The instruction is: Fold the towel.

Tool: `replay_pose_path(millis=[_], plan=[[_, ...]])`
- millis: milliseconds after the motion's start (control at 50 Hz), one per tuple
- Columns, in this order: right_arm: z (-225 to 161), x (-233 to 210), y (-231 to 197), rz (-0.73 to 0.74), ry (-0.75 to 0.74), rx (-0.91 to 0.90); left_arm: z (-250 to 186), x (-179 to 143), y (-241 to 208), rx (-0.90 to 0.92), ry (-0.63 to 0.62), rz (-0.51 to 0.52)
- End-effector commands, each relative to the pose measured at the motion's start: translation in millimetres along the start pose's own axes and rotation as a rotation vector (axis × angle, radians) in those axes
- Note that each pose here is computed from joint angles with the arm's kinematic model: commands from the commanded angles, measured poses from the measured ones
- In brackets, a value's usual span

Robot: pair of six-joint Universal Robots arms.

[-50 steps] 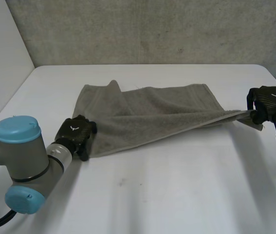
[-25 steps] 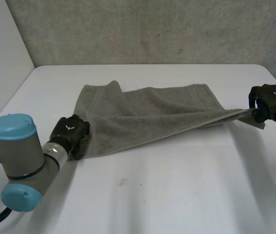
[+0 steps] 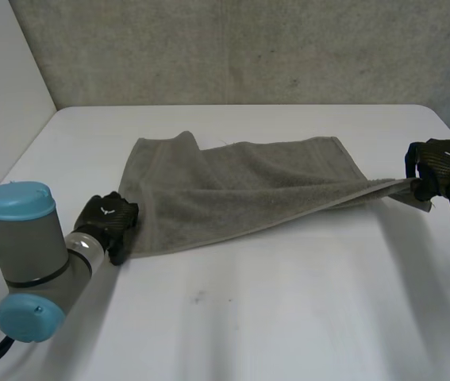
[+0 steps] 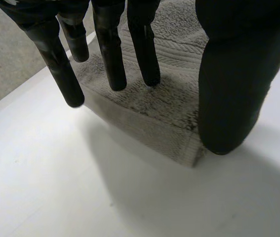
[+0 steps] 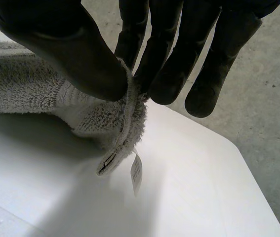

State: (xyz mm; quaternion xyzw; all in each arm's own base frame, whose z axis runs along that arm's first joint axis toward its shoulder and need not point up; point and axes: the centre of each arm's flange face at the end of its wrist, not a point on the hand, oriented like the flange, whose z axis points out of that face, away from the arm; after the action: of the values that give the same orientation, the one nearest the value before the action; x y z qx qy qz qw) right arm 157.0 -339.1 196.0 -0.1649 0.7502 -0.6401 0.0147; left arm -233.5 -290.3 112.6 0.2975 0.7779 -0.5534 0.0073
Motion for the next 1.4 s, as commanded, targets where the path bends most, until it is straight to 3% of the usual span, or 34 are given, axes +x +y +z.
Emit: replay_pose_path(millis=[20,320,440,540,620,800,920,1020,1200,1340,1400], plan=[[0.0,-1.2,1.9,-0.009,-0.004,-0.006,2.4,1.3,2.1,-0.003,0.007,0.001],[-1.5,-2.7,1.0,-0.039,-0.005,-0.004,6.8,-4.5,-7.8,0.054,-0.023,0.001],[-2.0,-2.6,-3.3,-0.048,-0.007,0.006,-1.5,-22.0,-23.6,0.097,-0.076,-0.006],[-11.7,-3.8,-16.2,-0.127,-0.028,-0.016,-17.1,-45.5,-41.7,0.147,-0.138,-0.015],[-34.7,-8.5,-35.2,-0.281,-0.108,-0.066,-43.0,-66.7,-61.1,0.196,-0.2,-0.018],[-87.6,-17.0,-66.6,-0.485,-0.252,-0.143,-116.7,-75.6,-84.4,0.26,-0.217,-0.015],[-97.9,-19.1,-73.1,-0.579,-0.272,-0.142,-124.1,-71.6,-83.0,0.285,-0.159,-0.008],[-72.8,-17.6,-65.1,-0.635,-0.287,-0.153,-116.6,-70.4,-81.5,0.289,-0.125,-0.006],[-8.9,-42.1,-43.5,-0.692,-0.326,-0.186,-31.6,-84.8,-65.6,0.188,-0.123,-0.038],[61.0,-61.7,-28.3,-0.755,-0.258,-0.012,26.1,-91.5,-56.0,0.151,-0.167,-0.067],[72.4,-69.9,-25.8,-0.766,-0.244,0.039,49.1,-95.6,-52.3,0.149,-0.196,-0.091]])
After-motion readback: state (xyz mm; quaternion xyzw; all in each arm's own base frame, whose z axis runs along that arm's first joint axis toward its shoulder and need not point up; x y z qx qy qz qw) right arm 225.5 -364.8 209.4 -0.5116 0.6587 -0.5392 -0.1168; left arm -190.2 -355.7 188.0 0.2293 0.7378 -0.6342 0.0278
